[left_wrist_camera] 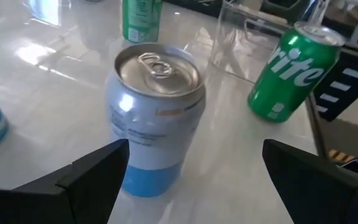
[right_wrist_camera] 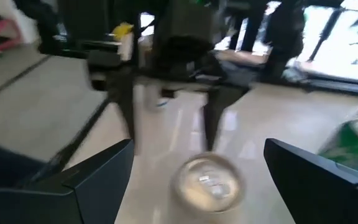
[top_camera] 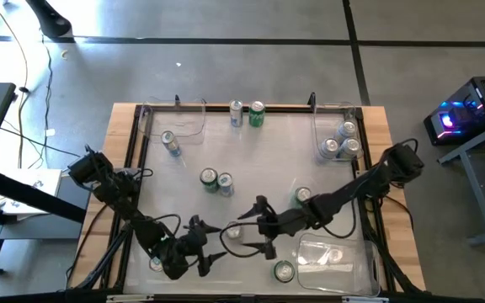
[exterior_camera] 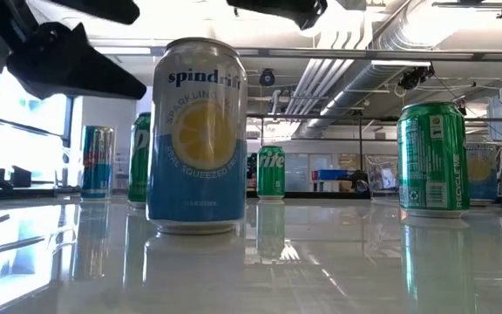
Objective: Sort soda cans
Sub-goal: Put the blue soda can into the top right transparent bin
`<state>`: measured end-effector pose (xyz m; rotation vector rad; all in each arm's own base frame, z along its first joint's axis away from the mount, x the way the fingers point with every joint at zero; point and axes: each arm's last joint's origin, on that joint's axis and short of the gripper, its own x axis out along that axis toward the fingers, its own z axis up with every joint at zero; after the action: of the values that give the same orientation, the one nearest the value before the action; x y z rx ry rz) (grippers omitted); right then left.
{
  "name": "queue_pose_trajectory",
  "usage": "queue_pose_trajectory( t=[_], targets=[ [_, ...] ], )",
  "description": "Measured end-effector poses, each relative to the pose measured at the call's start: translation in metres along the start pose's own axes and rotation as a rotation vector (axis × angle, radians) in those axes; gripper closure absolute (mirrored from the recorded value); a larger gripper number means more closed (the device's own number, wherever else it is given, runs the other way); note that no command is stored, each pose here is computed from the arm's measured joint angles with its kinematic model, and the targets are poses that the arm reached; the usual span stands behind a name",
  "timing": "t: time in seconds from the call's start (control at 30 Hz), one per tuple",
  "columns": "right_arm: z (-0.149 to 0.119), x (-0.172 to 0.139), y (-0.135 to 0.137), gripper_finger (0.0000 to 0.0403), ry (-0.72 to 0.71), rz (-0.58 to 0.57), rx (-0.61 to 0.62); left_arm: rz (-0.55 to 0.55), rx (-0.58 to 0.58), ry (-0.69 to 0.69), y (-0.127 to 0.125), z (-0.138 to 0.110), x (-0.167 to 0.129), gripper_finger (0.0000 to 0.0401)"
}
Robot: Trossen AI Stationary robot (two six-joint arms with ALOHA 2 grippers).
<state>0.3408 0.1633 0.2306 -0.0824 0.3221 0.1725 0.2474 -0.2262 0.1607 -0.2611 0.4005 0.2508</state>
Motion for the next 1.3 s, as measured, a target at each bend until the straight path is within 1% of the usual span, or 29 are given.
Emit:
queue_pose_trajectory(
  t=[0.1,0.17,0.27,0.33,0.4,0.6,0.7,0.8,1.0,1.13,1.3],
  targets=[
    [-0.009,0.007,0.003,0.0048,0.028,0.05,-0.003,0.018,0.024,0.02,0.003,-0.002,0.001,0.0036],
    [-0.017,0.013,0.005,0.0048,0.045,0.058,0.001,0.032,0.029,0.032,0.005,-0.004,0.001,0.0036],
    [-0.023,0.024,0.006,0.0048,0.049,0.008,0.032,0.05,0.026,0.048,0.007,-0.006,0.0,0.0036],
    [-0.02,0.032,0.006,0.0048,0.041,-0.033,0.043,0.056,0.018,0.05,0.008,-0.005,0.001,0.0036],
    [-0.015,0.04,0.005,0.0048,0.038,-0.048,0.044,0.057,0.011,0.048,0.009,-0.004,0.003,0.0036],
    [-0.015,0.06,0.002,0.0048,0.163,-0.085,0.043,0.063,0.007,0.053,0.012,-0.001,0.008,0.0036],
    [-0.012,0.062,0.0,0.0048,0.217,-0.098,0.058,0.054,0.002,0.062,0.012,-0.001,0.009,0.0036],
    [-0.016,0.061,0.0,0.0048,0.256,-0.109,0.069,0.055,0.001,0.061,0.012,0.0,0.009,0.0036],
    [-0.015,0.061,0.0,0.0048,0.249,-0.111,0.064,0.053,0.002,0.057,0.012,0.001,0.01,0.0036],
    [-0.011,0.06,0.0,0.0048,0.219,-0.11,0.072,0.052,0.002,0.057,0.012,0.001,0.01,0.0036],
    [-0.012,0.06,-0.001,0.0048,0.227,-0.134,0.07,0.047,0.01,0.061,0.012,0.001,0.01,0.0036]
  ],
)
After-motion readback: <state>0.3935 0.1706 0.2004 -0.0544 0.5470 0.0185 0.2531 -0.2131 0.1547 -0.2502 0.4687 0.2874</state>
